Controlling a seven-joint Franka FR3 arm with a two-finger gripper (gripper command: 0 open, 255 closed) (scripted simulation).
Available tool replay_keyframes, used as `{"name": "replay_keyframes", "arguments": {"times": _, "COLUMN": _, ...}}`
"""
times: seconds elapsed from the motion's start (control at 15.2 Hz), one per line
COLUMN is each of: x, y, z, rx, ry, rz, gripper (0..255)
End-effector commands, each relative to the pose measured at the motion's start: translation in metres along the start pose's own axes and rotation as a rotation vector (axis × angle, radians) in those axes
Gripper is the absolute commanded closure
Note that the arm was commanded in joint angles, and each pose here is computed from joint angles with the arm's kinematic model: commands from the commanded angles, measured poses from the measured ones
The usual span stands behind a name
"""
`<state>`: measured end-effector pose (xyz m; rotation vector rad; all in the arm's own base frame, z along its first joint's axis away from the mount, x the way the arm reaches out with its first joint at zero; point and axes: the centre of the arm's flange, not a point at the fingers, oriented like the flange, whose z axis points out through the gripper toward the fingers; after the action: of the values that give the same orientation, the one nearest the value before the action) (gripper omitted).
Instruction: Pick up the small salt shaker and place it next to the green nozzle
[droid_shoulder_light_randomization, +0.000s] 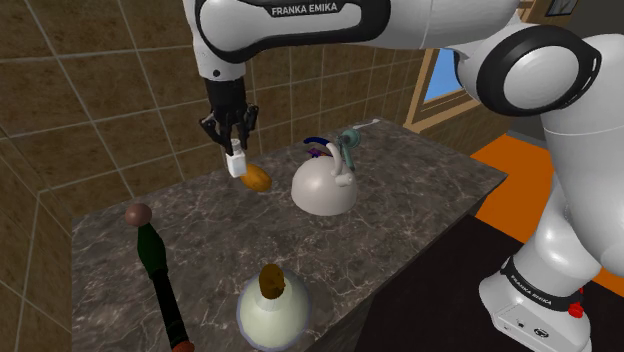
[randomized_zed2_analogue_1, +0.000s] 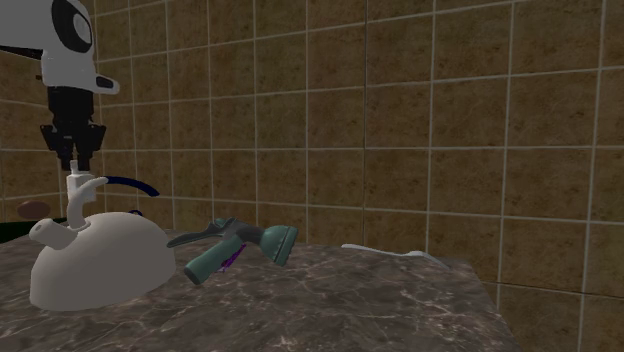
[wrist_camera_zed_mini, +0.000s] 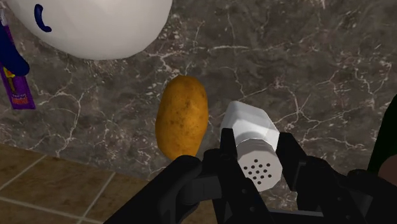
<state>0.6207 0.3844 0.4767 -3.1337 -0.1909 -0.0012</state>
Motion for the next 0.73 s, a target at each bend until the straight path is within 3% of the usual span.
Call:
{"name": "replay_keyframes", "arguments": {"times": 0.0, "x": 0.0, "y": 0.0, "z": 0.011, "rx": 0.0, "ry": 0.001, "rz": 0.0, "gripper": 255}}
{"name": "replay_keyframes", "arguments": {"times": 0.66, "x": 0.0, "y": 0.0, "z": 0.064, "rx": 0.0, "ry": 0.001, "rz": 0.0, "gripper": 255}}
